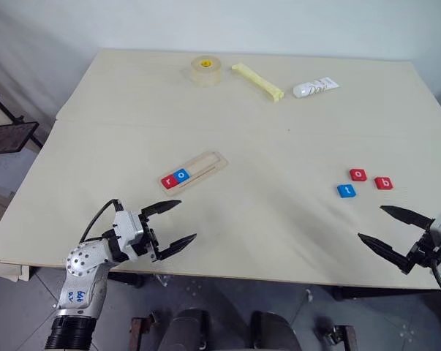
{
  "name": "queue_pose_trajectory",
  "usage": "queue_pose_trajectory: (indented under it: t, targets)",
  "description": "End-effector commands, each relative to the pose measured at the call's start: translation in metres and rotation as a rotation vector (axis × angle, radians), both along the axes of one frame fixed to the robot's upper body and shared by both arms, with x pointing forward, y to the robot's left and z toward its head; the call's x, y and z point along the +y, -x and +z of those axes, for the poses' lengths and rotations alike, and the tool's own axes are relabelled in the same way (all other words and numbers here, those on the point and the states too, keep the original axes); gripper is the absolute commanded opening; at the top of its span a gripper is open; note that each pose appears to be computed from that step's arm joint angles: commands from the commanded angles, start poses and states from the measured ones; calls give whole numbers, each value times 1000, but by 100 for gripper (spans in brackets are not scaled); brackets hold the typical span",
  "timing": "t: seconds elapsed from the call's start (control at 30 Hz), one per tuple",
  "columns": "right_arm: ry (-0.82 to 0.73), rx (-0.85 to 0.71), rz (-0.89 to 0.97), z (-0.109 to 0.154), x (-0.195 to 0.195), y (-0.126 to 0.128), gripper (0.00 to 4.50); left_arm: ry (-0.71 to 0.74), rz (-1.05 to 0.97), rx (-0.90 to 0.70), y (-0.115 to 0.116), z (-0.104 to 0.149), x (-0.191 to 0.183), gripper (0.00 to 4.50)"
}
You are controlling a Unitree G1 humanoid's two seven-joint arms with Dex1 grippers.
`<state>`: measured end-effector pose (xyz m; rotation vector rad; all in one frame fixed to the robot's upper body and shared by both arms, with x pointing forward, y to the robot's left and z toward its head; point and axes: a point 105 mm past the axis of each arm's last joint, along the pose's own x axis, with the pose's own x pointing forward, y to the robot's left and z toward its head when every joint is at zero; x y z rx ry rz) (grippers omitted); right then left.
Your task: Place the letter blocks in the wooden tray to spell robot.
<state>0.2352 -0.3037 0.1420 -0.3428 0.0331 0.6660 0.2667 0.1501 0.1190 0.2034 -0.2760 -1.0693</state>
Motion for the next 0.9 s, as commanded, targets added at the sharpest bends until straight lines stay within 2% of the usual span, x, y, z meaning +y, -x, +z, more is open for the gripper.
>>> queue_pose_trajectory:
  t: [0.03,0.23,0.4,0.77,0.9]
  targets:
    - [8,-38,-9,8,-2,-2,447,13,-18,-45,1,12,-5,450]
    - [3,-44,1,12,3,-14,447,15,20,-9,1,12,-4,450]
    - [-14,-81,50,23,16,-33,447,7,29,36,13,8,1,450]
    - [8,-65,113,28,20,-48,447,-50,177,102,30,3,42,450]
    - [11,-61,179,30,32,-51,447,-89,214,128,27,3,59,450]
